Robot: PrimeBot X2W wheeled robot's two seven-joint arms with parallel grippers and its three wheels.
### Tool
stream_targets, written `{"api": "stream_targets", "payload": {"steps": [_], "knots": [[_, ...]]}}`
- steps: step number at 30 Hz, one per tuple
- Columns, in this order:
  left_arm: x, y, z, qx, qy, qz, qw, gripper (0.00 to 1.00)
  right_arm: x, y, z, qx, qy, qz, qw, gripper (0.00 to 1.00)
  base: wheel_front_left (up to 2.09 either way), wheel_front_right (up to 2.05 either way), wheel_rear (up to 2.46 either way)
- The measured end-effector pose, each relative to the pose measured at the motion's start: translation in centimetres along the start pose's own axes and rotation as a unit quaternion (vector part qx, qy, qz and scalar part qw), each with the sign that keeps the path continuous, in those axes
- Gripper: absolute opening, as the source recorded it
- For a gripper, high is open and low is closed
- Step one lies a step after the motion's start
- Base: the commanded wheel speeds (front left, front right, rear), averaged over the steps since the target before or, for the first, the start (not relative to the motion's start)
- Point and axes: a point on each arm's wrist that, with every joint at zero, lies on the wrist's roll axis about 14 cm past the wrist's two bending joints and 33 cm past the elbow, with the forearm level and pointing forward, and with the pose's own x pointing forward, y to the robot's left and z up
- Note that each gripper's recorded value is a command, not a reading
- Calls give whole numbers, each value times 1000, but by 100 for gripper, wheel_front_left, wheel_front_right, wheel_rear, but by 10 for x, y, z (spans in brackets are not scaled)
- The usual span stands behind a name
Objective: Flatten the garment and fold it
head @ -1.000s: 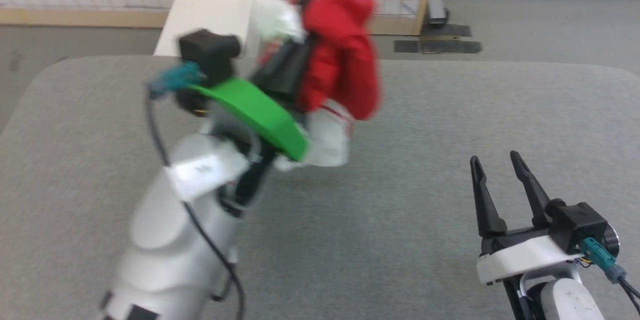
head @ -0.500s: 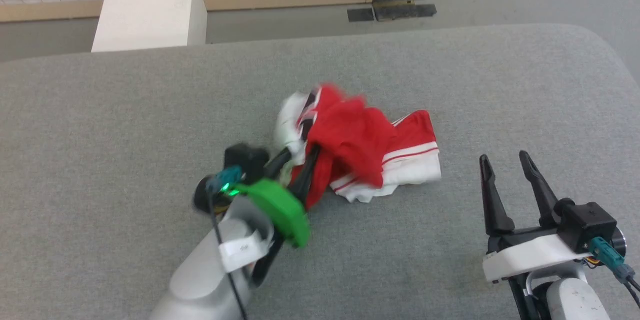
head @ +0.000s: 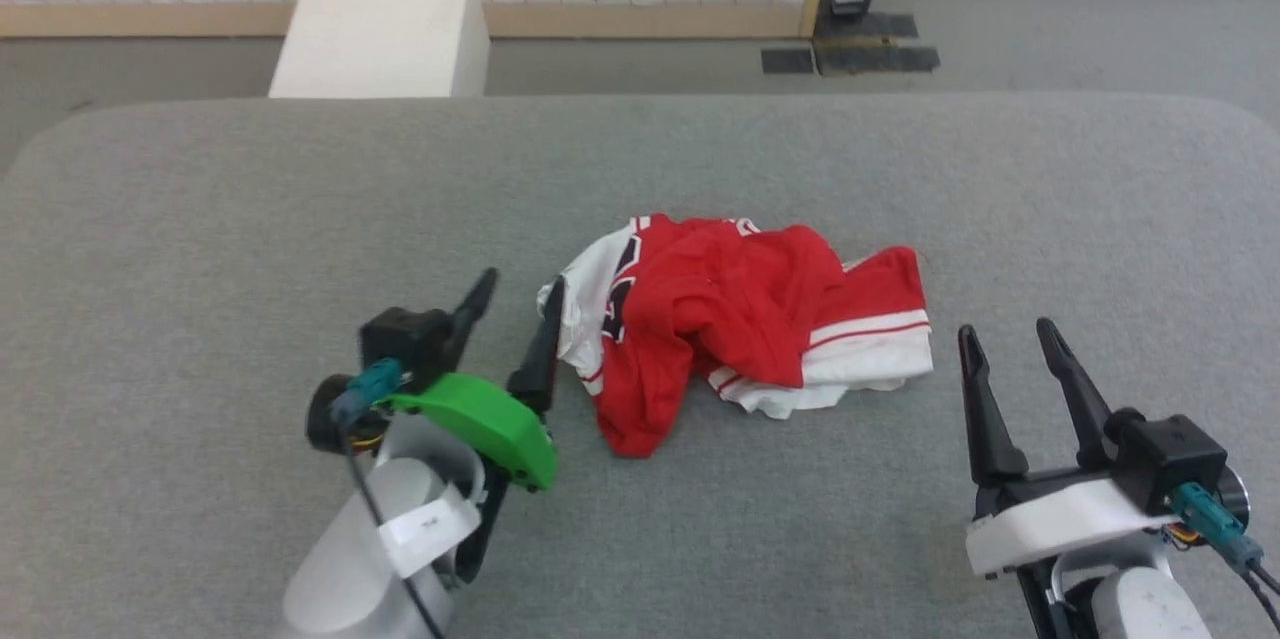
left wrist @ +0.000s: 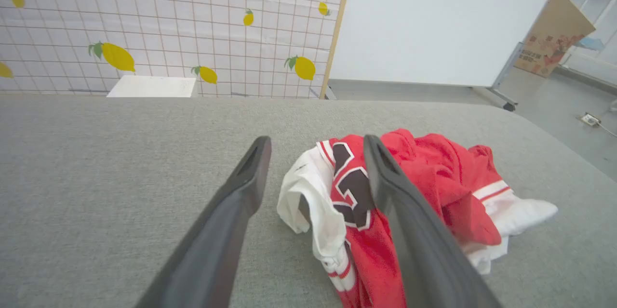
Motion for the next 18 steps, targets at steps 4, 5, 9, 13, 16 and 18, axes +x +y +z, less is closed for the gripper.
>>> {"api": "stream_targets", "payload": {"steps": [4,5,9,13,16,18], "knots": [[-21,14,26,15,-45,33,998,100,-6,7,0,1,1,8,1000,100,0,0,0],[-27,17,30,16,-54,41,998,100,-8,8,0,2,1,10,1000,100,0,0,0],[-63,20,45,52,-86,62,993,100,-17,14,1,3,2,18,1000,100,0,0,0],[-85,23,36,60,-80,79,992,100,-23,17,-1,6,6,21,1000,100,0,0,0],[-96,21,25,56,-68,87,992,100,-26,17,-3,7,9,21,1000,100,0,0,0],[-100,19,19,63,-60,85,993,100,-27,18,-4,10,10,21,1000,100,0,0,0]]}}
